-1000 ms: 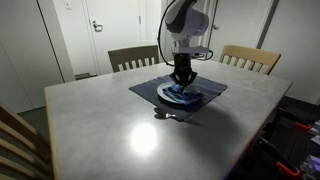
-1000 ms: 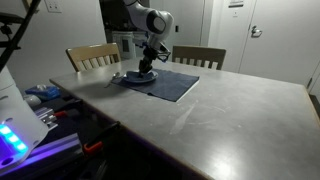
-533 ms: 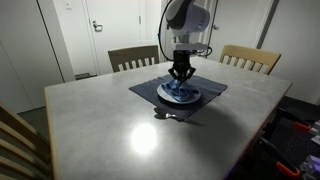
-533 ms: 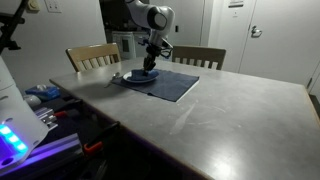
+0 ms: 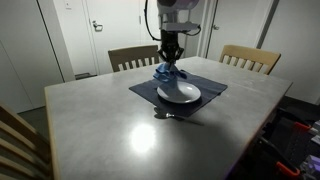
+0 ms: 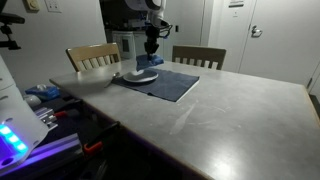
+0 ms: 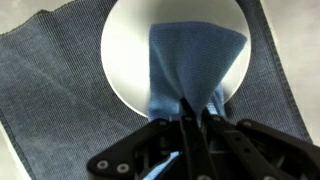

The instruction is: Wipe the white plate with the blue towel

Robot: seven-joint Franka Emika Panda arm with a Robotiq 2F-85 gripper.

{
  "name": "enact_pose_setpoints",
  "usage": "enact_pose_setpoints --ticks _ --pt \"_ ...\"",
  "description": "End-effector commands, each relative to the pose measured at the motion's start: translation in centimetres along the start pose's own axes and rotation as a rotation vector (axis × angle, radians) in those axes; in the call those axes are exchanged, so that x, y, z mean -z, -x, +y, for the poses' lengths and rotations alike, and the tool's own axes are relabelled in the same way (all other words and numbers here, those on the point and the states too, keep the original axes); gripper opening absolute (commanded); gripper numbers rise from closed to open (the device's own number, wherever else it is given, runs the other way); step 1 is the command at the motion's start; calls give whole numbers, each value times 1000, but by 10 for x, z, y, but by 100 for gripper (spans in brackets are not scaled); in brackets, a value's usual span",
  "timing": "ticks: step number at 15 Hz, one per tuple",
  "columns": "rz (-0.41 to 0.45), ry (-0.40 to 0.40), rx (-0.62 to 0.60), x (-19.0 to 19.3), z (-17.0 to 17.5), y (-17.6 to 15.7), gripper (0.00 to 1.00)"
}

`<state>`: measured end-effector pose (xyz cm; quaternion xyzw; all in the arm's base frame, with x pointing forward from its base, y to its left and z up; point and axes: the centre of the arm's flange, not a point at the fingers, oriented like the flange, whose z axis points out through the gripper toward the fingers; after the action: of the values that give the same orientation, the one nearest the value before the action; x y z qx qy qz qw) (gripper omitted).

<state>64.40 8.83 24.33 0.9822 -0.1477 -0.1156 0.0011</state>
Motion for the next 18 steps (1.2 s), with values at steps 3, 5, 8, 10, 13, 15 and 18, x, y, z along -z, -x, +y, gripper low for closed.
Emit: enact_pose_setpoints --ticks 3,5,8,10,13,15,18 --pt "42 90 104 59 -52 -16 2" --pt "56 94 146 67 -74 -22 2" --pt "53 66 214 67 -100 -33 2" --pt "51 47 264 57 -112 -41 2" --pt "42 18 339 33 -121 -52 2" --pt "32 1 386 15 -129 -53 2" --pt "48 -15 437 -12 -140 -53 2"
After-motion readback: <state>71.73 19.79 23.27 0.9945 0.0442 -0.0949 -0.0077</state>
